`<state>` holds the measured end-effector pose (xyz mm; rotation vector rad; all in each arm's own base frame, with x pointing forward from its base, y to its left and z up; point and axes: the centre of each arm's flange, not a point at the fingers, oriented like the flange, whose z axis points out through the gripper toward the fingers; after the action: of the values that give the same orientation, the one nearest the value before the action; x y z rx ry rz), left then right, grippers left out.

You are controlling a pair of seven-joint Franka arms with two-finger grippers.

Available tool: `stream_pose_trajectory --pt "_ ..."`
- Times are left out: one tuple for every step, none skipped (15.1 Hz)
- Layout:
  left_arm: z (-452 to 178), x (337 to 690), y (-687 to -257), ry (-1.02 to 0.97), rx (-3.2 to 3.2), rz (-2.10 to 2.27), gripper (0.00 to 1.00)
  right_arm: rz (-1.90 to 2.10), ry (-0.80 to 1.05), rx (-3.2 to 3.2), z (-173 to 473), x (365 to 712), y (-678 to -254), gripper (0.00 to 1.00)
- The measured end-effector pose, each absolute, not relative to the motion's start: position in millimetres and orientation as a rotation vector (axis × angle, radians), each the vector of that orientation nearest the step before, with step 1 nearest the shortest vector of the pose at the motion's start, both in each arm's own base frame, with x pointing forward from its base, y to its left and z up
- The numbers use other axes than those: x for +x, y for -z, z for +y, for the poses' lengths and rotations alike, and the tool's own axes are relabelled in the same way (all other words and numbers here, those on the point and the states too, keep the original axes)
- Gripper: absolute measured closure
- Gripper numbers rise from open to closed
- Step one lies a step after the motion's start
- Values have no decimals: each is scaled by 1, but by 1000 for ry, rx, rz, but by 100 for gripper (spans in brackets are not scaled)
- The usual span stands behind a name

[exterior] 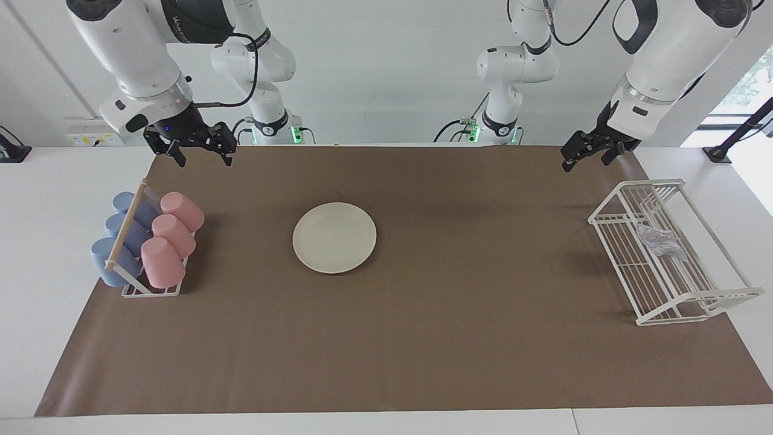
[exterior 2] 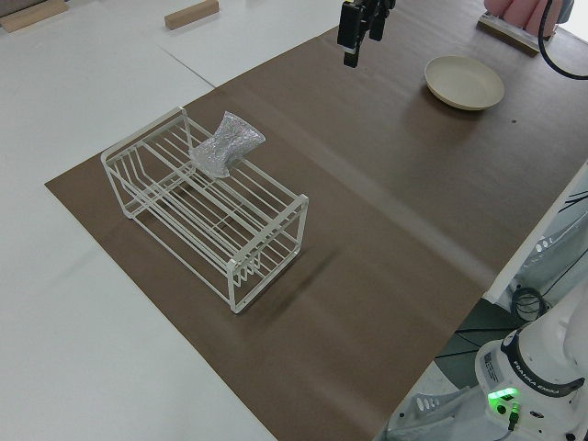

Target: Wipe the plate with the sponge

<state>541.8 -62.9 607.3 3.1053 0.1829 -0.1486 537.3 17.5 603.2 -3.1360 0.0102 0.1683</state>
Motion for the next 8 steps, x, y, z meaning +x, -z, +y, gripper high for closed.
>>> stream_pose_trajectory --pt "-63 541 -605 158 3104 182 0 10 -168 -3136 18 537 -603 0" --pt "-63 541 -603 163 3103 181 0 10 -168 -3136 18 537 -603 0" --pt "-63 541 -603 164 3103 180 0 10 -166 -3136 17 538 -603 0" --pt "-63 540 -604 162 3102 178 0 12 -165 -3136 17 538 -603 0" --pt "-63 540 -605 159 3102 178 0 18 -165 -3136 15 538 -603 0" --pt "-63 539 -606 155 3102 177 0 28 -165 -3135 11 538 -603 0" --pt "-62 539 -607 152 3102 179 0 39 -165 -3134 7 538 -603 0" --pt "-61 538 -609 148 3101 183 0 47 -165 -3134 3 538 -603 0"
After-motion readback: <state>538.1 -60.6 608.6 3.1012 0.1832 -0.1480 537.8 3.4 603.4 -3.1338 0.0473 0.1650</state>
